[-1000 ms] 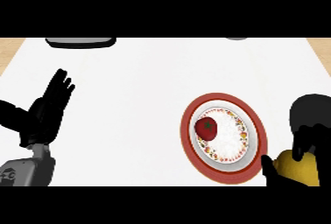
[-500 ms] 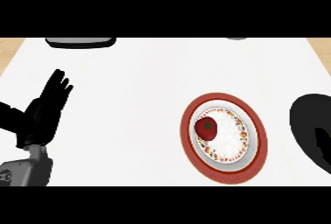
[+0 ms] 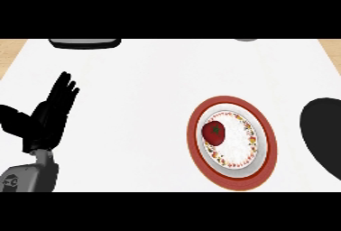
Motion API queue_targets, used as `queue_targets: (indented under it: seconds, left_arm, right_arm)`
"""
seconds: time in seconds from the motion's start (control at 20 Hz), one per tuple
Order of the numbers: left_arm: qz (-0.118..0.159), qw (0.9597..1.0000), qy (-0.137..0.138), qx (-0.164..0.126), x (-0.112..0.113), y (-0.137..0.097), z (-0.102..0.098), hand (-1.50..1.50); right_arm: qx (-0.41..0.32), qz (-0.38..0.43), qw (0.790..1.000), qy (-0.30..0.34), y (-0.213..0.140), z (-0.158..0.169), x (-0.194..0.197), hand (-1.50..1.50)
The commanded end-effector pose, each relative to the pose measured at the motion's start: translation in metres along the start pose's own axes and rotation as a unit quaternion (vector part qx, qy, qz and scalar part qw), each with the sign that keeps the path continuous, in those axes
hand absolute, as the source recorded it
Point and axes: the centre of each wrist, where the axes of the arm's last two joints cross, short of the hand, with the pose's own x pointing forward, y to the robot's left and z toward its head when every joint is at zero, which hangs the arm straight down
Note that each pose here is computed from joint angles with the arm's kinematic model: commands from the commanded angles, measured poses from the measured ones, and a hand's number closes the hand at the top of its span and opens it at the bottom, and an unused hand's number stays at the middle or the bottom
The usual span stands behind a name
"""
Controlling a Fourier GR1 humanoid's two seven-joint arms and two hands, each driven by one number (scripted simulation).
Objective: Pick the lemon from the plate and place it in the pan
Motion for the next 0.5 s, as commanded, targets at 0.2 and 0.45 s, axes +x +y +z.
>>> queue_targets:
  seconds: [0.2, 0.45]
  left_arm:
    - [0.007, 0.9999, 0.002, -0.009, -0.009, 0.011, -0.007, 0.00]
    - [0.003, 0.9999, -0.006, -0.012, 0.007, -0.007, -0.013, 0.00]
  right_arm:
    - [0.038, -0.026, 0.999, -0.027, 0.066, -0.030, -0.058, 1.50]
    - [0.070, 0.014, 0.997, -0.018, 0.117, -0.021, -0.072, 1.50]
